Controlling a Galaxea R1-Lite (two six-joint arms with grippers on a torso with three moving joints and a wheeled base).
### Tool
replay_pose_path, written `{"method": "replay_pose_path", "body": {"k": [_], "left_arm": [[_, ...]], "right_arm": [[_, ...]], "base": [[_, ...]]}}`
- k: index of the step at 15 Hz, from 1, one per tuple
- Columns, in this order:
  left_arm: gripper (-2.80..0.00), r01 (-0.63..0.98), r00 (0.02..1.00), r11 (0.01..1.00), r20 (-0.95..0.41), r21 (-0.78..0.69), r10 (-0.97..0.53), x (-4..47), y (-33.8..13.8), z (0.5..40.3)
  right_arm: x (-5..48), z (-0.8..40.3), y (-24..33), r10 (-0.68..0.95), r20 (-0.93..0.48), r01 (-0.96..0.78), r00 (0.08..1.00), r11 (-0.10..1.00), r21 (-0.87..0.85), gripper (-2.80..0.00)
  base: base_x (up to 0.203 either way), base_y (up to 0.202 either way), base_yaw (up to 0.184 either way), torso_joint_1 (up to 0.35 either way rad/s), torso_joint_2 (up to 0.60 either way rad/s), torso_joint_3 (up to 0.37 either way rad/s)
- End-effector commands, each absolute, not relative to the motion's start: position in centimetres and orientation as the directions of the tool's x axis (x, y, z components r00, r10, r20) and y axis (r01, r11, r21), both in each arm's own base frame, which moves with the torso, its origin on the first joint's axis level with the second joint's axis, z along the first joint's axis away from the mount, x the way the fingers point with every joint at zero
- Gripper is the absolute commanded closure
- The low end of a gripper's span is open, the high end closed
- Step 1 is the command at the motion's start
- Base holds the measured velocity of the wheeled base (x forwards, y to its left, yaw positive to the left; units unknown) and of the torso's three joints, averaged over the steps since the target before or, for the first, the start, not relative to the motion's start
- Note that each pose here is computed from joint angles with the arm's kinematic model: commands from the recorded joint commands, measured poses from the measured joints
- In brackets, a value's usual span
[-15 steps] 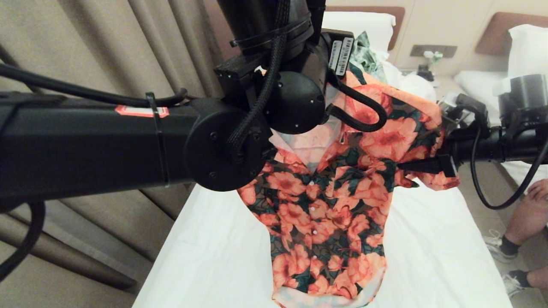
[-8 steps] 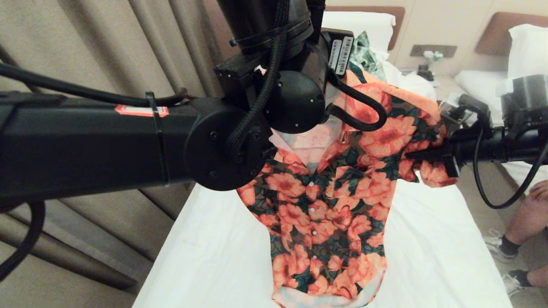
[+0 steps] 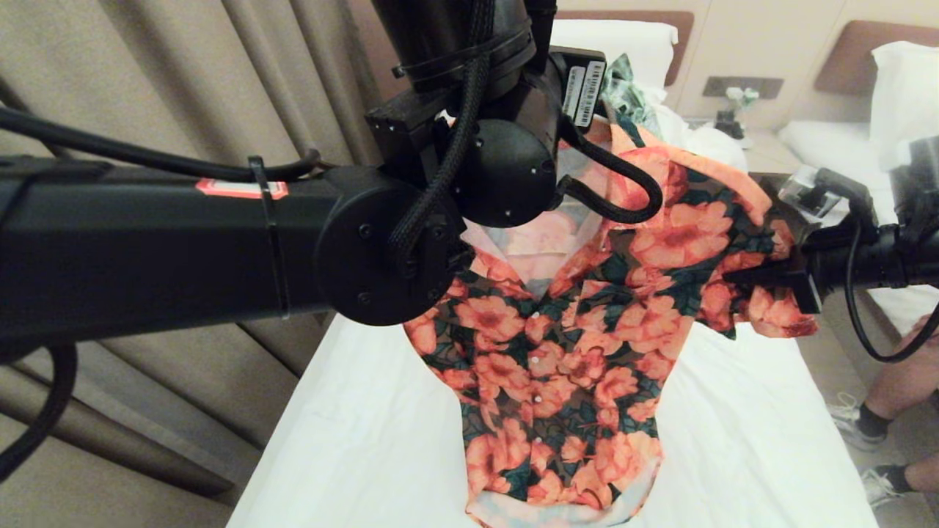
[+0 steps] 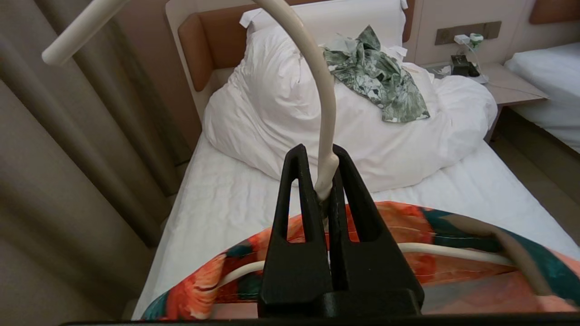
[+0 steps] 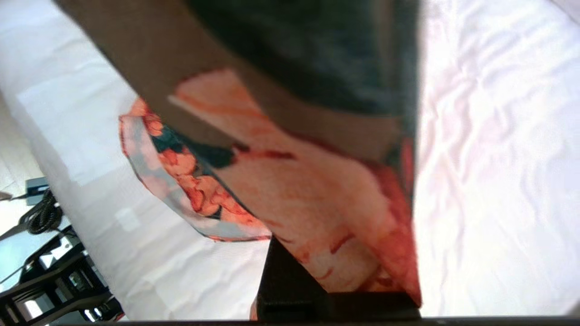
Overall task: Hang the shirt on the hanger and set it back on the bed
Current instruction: Take the clothes hanger out of the clothes
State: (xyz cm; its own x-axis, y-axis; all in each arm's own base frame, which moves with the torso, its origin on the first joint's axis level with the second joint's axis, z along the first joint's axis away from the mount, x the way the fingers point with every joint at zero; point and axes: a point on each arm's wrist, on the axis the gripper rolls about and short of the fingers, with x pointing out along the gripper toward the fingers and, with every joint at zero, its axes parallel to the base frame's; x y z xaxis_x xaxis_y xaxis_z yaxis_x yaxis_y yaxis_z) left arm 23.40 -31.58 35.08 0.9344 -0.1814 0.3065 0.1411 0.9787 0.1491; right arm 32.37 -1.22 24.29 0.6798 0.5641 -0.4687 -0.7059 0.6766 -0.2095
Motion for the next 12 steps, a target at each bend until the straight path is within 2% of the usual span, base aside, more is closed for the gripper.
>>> {"method": "replay_pose_path", "body": {"k": [1, 8, 9, 12], "left_arm": [[0.00, 0.136, 0.935, 0.980, 0.307, 0.148, -0.176, 23.4, -31.6, 35.1], [0.00, 0.137, 0.934, 0.980, 0.310, 0.145, -0.177, 23.4, -31.6, 35.3], [0.00, 0.137, 0.934, 0.980, 0.310, 0.145, -0.176, 23.4, -31.6, 35.3], [0.00, 0.137, 0.934, 0.980, 0.312, 0.143, -0.176, 23.3, -31.6, 35.4]], "right_arm": [[32.1, 24.1, -2.5, 0.539, -0.473, -0.682, 0.697, 0.701, -0.206, 0.00], [31.7, 24.6, -2.5, 0.544, -0.458, -0.684, 0.703, 0.693, -0.227, 0.00], [31.5, 24.9, -2.4, 0.544, -0.455, -0.682, 0.705, 0.695, -0.227, -2.80], [30.9, 25.4, -2.4, 0.543, -0.447, -0.678, 0.711, 0.698, -0.230, -2.80]], "base": [[0.000, 0.000, 0.000, 0.000, 0.00, 0.000], [0.000, 0.000, 0.000, 0.000, 0.00, 0.000], [0.000, 0.000, 0.000, 0.000, 0.00, 0.000], [0.000, 0.000, 0.000, 0.000, 0.00, 0.000]]}}
